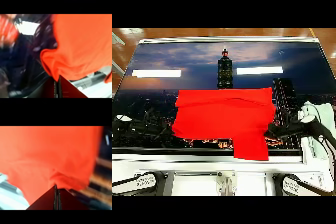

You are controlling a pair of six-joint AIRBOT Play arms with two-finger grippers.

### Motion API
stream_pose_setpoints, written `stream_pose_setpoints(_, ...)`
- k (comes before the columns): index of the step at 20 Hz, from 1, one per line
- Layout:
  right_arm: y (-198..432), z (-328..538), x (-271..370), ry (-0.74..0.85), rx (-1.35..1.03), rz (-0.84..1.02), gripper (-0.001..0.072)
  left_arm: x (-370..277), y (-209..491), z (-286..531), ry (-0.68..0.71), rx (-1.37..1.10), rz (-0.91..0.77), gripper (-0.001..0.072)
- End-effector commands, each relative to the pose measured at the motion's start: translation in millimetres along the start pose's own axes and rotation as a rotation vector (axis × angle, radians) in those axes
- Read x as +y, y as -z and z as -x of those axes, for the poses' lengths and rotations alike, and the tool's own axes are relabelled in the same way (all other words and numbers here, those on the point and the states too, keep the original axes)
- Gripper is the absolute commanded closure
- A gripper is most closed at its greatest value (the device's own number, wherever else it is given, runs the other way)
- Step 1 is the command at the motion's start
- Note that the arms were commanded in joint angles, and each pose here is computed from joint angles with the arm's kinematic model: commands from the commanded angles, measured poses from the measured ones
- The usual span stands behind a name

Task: Fold the shirts.

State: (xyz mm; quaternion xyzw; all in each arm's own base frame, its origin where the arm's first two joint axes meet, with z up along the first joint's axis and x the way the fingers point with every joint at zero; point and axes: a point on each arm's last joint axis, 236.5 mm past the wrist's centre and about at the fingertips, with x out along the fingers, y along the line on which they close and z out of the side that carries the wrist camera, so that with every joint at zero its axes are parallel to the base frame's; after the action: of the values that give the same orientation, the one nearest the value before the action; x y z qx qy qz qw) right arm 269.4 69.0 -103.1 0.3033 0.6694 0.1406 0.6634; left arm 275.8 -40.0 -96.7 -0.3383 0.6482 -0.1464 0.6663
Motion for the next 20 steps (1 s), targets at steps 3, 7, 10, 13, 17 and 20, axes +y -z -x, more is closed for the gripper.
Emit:
stream_pose_setpoints(3, -89, 59, 52, 0.017, -0.224, 0.132, 0.0661, -34, -81, 51, -0.034, -0.227, -0.106, 0.0673)
stream_pose_setpoints(7, -152, 85, 80, 0.066, -0.343, 0.182, 0.0661, -73, -148, 68, -0.062, -0.383, -0.161, 0.0673)
stream_pose_setpoints(10, -204, 89, 83, 0.056, -0.411, 0.146, 0.0661, -96, -188, 62, -0.046, -0.408, -0.172, 0.0672)
stream_pose_setpoints(13, -243, 74, 86, 0.029, -0.416, 0.136, 0.0660, -112, -225, 43, -0.026, -0.399, -0.180, 0.0672)
stream_pose_setpoints(17, -280, 45, 76, 0.021, -0.418, 0.094, 0.0660, -119, -263, 15, 0.001, -0.387, -0.118, 0.0671)
stream_pose_setpoints(20, -278, 23, 60, 0.028, -0.370, 0.058, 0.0649, -106, -261, -9, 0.012, -0.324, -0.016, 0.0665)
